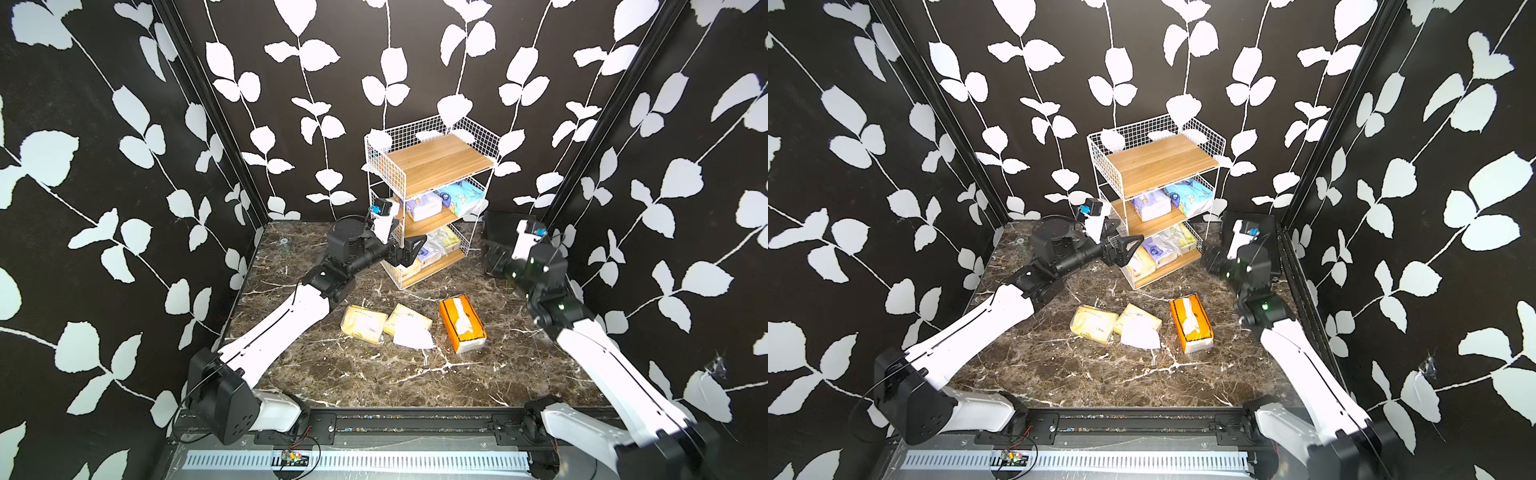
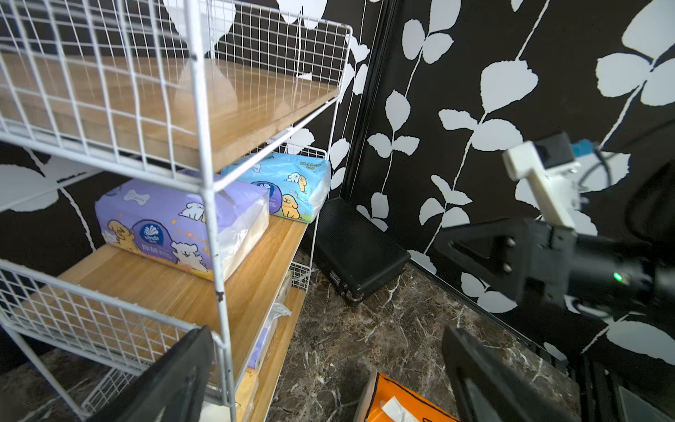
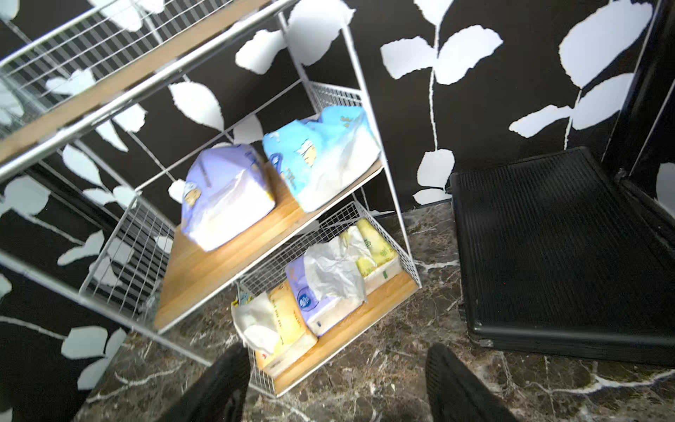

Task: Remove the tissue boxes from the shelf
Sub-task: Adjust the shelf at the center of the board.

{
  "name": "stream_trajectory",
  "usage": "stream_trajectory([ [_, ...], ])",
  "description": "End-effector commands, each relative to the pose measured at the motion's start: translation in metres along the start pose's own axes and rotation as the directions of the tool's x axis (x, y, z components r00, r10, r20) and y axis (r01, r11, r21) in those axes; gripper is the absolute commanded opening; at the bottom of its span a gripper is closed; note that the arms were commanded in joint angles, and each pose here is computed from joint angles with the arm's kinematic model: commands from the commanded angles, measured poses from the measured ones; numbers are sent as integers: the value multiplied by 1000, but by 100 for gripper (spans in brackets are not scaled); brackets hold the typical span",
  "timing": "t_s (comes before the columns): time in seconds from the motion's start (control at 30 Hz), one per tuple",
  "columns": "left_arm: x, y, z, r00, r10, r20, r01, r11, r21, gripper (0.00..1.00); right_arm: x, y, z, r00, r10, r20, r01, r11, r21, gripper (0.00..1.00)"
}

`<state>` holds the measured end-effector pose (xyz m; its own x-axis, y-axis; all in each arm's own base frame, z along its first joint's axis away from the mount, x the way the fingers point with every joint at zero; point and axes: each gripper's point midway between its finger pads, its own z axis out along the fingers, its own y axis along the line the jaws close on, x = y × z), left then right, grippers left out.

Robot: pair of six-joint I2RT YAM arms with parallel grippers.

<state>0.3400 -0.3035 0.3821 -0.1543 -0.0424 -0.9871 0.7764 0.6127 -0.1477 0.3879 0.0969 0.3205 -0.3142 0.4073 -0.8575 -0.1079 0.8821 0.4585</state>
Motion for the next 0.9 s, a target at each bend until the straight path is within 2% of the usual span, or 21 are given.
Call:
stream_trajectory([
  [0.0, 14, 1, -1, 998, 44, -47, -45, 999, -6, 97, -41, 20, 20, 983, 175, 46, -166, 973, -158, 80],
  [0.13, 24, 8, -3, 996, 59, -62, -61, 997, -39, 99, -55, 14, 49, 967, 251, 46, -238, 952, -194, 83],
  [0.27, 35, 14, -10, 995, 67, -72, -72, 995, -74, 99, -64, 25, 68, 962, 273, 28, -256, 929, -267, 86],
  [0.43, 47, 18, -15, 994, 62, -85, -71, 993, -98, 99, -62, 24, 96, 952, 305, -4, -295, 915, -276, 87],
  [0.87, 57, 18, -12, 995, 47, -88, -55, 995, -86, 99, -54, 19, 131, 938, 346, -20, -342, 912, -228, 87],
])
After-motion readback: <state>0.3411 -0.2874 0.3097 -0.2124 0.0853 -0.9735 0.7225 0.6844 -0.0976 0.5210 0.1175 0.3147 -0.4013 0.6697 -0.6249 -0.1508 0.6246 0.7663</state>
